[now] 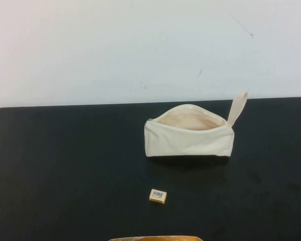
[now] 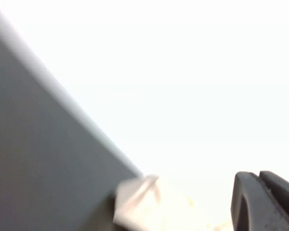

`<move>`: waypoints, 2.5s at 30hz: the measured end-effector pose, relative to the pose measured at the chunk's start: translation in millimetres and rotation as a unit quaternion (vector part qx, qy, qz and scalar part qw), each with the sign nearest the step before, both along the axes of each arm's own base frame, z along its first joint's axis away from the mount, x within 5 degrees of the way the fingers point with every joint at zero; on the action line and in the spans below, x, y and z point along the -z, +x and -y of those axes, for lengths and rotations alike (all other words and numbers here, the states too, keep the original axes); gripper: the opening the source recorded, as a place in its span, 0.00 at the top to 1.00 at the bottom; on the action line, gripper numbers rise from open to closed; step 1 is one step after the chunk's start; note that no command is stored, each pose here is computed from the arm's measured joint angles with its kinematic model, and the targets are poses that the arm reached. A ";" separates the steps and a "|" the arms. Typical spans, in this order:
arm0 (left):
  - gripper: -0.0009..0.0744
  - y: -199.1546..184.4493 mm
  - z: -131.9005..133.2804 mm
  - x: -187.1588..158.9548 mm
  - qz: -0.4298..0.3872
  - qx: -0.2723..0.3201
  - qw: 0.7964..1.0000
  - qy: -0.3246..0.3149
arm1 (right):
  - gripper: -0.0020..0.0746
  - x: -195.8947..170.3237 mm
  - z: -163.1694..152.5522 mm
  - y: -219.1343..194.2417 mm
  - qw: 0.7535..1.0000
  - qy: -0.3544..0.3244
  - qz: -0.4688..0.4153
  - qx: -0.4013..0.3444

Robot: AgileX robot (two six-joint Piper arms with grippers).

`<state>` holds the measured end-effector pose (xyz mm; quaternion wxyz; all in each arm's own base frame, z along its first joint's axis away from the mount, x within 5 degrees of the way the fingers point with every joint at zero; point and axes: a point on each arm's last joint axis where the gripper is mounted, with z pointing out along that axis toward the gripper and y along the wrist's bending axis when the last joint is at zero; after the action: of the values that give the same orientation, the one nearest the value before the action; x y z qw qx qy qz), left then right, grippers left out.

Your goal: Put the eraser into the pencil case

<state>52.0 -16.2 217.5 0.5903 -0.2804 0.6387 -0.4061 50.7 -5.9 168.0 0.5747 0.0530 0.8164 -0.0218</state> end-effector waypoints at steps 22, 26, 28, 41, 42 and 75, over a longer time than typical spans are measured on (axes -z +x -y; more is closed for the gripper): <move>0.99 157.0 36.4 -114.1 -0.222 0.349 0.784 0.462 | 0.98 0.2 0.0 -0.1 1.000 0.000 -0.001 0.000; 0.99 189.4 59.7 -104.1 -0.259 0.371 0.736 0.504 | 0.98 0.1 0.0 -0.1 1.000 0.000 -0.001 0.000; 0.99 202.1 79.0 -97.2 -0.275 0.379 0.707 0.530 | 0.98 0.1 0.0 -0.1 1.000 0.000 -0.001 0.000; 0.95 243.8 194.8 -40.9 -0.310 0.408 0.613 0.602 | 0.98 0.1 0.1 -0.1 1.000 -0.001 -0.001 0.000; 0.92 246.1 200.2 -34.8 -0.316 0.411 0.610 0.599 | 0.98 0.1 0.1 -0.1 1.000 -0.001 -0.001 0.000; 0.61 281.8 235.3 62.7 -0.365 0.412 0.623 0.556 | 0.98 0.1 0.1 -0.1 1.000 -0.001 -0.001 0.000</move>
<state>333.8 -251.5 154.9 0.1235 0.2684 0.9546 -0.0389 50.6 -6.0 167.8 0.5739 0.0526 0.8169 -0.0226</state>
